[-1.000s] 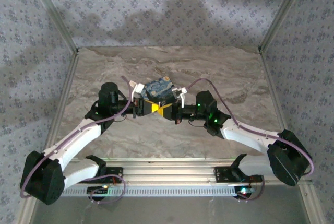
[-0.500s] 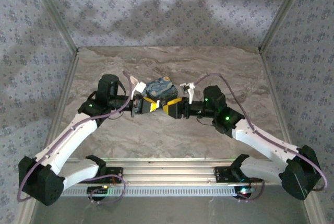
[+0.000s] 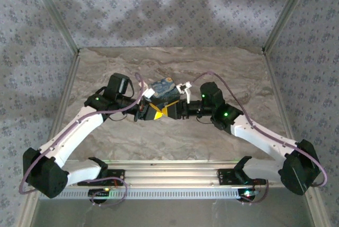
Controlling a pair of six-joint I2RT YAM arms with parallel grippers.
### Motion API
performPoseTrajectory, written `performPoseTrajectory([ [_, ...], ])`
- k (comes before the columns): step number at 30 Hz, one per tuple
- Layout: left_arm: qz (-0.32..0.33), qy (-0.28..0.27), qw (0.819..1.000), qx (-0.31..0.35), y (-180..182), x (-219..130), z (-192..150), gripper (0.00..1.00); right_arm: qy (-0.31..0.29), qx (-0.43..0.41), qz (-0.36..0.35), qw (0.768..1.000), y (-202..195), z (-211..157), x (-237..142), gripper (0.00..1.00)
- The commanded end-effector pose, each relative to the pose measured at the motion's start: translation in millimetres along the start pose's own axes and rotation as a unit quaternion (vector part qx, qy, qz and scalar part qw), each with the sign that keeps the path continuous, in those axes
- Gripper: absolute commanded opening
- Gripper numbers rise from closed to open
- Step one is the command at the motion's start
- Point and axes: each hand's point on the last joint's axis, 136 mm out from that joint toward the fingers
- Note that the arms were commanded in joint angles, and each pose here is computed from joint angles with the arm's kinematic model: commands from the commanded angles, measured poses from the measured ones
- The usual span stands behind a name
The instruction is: Unlock a padlock with a key
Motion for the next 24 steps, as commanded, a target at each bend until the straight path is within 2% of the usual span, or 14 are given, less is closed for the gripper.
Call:
performPoseTrajectory([
  [1, -0.022, 0.001, 1.0, 0.017, -13, -2, 6, 0.0, 0.009, -0.008, 0.026, 1.0, 17, 6, 2, 0.38],
  [5, -0.021, 0.001, 1.0, 0.011, -12, -2, 7, 0.0, 0.013, -0.007, 0.027, 1.0, 17, 3, 3, 0.2],
  [8, -0.019, 0.001, 1.0, 0.006, -9, -1, 8, 0.0, 0.016, -0.008, 0.03, 0.999, 18, 1, 3, 0.02],
  [12, 0.014, -0.015, 1.0, -0.014, 4, -3, 14, 0.0, 0.006, -0.036, 0.022, 0.999, 17, 3, 2, 0.0],
  [15, 0.074, -0.049, 0.995, -0.051, 24, -11, 21, 0.38, -0.024, -0.043, -0.018, 0.999, 7, 10, -6, 0.0],
  [16, 0.086, -0.064, 0.992, -0.063, 29, -13, 23, 0.43, -0.04, -0.042, -0.035, 0.998, 2, 13, -12, 0.0],
  [20, 0.075, -0.157, 0.981, -0.085, 28, -22, 40, 0.49, -0.107, -0.037, -0.049, 0.992, -6, 31, -35, 0.0],
  [22, 0.052, -0.207, 0.973, -0.086, 24, -23, 46, 0.48, -0.113, -0.039, -0.048, 0.992, -4, 36, -41, 0.0],
  [24, 0.044, -0.23, 0.968, -0.084, 22, -22, 49, 0.44, -0.101, -0.038, -0.048, 0.993, -1, 36, -40, 0.0],
])
Point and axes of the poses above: each hand's point on the last joint's axis, 136 mm out from that joint toward the fingers, its own x axis out along the fingers, its own y axis along the line the jaws close on, z = x × y, and after that the axes turned 3 degrees about x, right-handed
